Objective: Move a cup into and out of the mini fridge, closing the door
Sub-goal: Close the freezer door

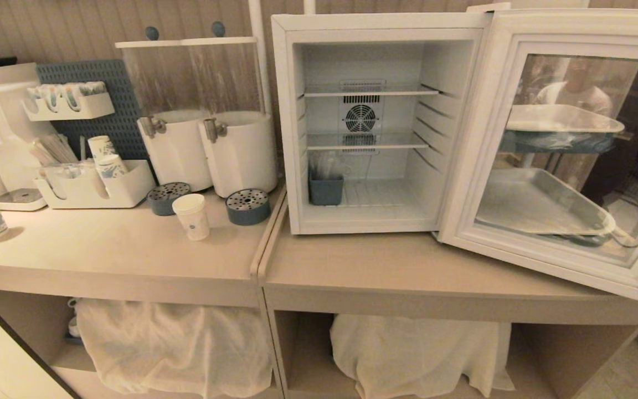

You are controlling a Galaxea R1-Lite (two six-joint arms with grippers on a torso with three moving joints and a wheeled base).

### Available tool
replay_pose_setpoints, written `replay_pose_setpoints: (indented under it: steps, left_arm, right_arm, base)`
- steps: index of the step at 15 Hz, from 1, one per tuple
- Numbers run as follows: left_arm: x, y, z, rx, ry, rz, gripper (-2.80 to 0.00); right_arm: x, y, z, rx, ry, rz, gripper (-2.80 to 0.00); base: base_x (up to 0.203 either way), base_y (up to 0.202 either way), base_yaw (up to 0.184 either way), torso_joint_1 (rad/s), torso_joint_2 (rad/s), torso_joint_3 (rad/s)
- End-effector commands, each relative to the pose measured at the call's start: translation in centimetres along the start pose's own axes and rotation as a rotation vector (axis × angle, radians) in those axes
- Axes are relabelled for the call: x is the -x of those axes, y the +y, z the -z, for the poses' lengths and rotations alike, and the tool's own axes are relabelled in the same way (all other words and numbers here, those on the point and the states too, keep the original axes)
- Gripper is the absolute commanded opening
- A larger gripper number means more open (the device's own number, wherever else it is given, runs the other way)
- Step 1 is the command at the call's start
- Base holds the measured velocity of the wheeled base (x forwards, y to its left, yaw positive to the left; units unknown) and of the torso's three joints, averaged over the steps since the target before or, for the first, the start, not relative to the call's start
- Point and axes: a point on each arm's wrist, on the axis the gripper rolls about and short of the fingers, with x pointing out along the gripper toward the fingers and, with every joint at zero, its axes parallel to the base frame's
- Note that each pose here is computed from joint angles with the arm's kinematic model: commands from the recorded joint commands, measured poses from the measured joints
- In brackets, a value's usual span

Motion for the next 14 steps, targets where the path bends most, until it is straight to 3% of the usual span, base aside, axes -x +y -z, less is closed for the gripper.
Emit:
replay_pose_setpoints:
  steps: [1, 9, 14]
  left_arm:
    - [0.02, 0.0, -0.01, 0.0, -0.002, 0.0, -2.8]
    - [0.01, 0.0, -0.01, 0.006, -0.005, 0.001, -2.8]
    - [0.01, 0.0, -0.02, 0.007, -0.007, 0.001, -2.8]
  right_arm:
    - [0.0, 0.0, 0.02, 0.001, 0.001, -0.001, -2.8]
    - [0.0, 0.0, 0.02, 0.0, 0.001, 0.001, -2.8]
    - [0.0, 0.0, 0.02, -0.006, 0.001, 0.001, -2.8]
  base:
    - [0.0, -0.188, -0.001, 0.002, 0.0, 0.007]
    - [0.0, -0.186, 0.001, 0.002, 0.0, 0.004]
    - [0.0, -0.034, 0.001, 0.001, 0.0, 0.001]
